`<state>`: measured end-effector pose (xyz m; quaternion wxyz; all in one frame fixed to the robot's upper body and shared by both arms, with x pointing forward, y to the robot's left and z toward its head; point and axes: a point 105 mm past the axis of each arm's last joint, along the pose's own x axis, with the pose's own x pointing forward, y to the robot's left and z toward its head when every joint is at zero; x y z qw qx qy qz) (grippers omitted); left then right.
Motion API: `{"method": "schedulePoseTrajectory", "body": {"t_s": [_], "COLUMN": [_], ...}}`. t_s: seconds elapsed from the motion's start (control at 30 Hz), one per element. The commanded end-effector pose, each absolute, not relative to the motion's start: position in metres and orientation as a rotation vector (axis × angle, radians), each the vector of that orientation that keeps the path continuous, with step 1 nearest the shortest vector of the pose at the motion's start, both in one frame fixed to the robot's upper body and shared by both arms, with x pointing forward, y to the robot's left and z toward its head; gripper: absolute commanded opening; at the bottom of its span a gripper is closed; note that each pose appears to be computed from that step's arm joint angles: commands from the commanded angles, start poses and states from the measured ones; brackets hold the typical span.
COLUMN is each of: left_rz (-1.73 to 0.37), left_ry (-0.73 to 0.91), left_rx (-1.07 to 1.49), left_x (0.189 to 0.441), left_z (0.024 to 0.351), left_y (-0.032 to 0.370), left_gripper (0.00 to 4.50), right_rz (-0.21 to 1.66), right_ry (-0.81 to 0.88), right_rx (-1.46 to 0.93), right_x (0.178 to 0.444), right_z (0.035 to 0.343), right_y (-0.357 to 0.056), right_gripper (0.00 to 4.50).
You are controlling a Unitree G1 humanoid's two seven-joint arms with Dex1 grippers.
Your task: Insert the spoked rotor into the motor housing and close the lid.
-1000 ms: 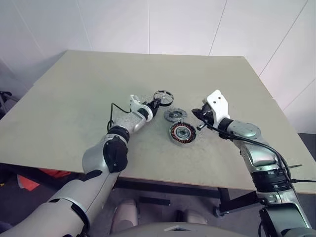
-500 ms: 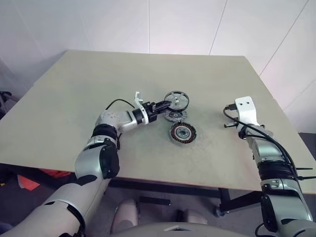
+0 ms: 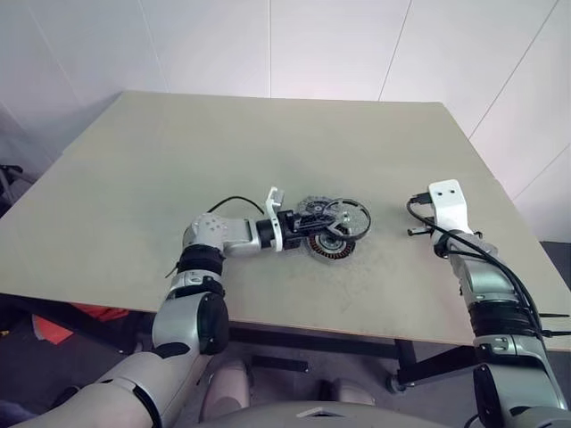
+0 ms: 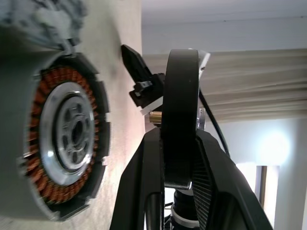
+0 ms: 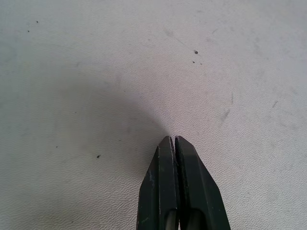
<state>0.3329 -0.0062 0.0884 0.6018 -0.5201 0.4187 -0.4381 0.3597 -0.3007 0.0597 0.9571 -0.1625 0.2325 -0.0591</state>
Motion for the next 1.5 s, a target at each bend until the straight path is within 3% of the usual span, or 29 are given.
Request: {"method": "schedulePoseTrajectory", "body": {"t_s": [0.03, 0.7, 0.9, 1.27, 1.5], "left_rz": [-1.037, -0.947, -0.936, -0.905, -0.909], "left_ry": [0.933, 0.983, 0.941, 0.829, 0.798], "left_rx": [-1.182, -1.096, -1.073, -1.066, -1.053], "left_x": [0.334, 0.33, 0.337, 0.354, 0.356], "left_z": [0.098, 0.068, 0.07, 0.084, 0.088], "left_y": [-0.004, 0.001, 0.003, 0.034, 0.04], "left_gripper": [0.42, 0.42, 2.37, 2.37, 2.37], "right_rz": [-0.141, -0.134, -0.119, -0.067, 0.174], "right_ry": [0.453, 0.438, 0.421, 0.374, 0.186], "right_rx": [-0.324, -0.32, -0.323, -0.343, -0.345], "right_x": [0.357, 0.36, 0.363, 0.368, 0.369], "right_z": [0.067, 0.069, 0.073, 0.088, 0.137], "right_y": [-0.305, -0.3, -0.297, -0.287, -0.233], "right_gripper": [0.0, 0.0, 0.0, 0.0, 0.0]}}
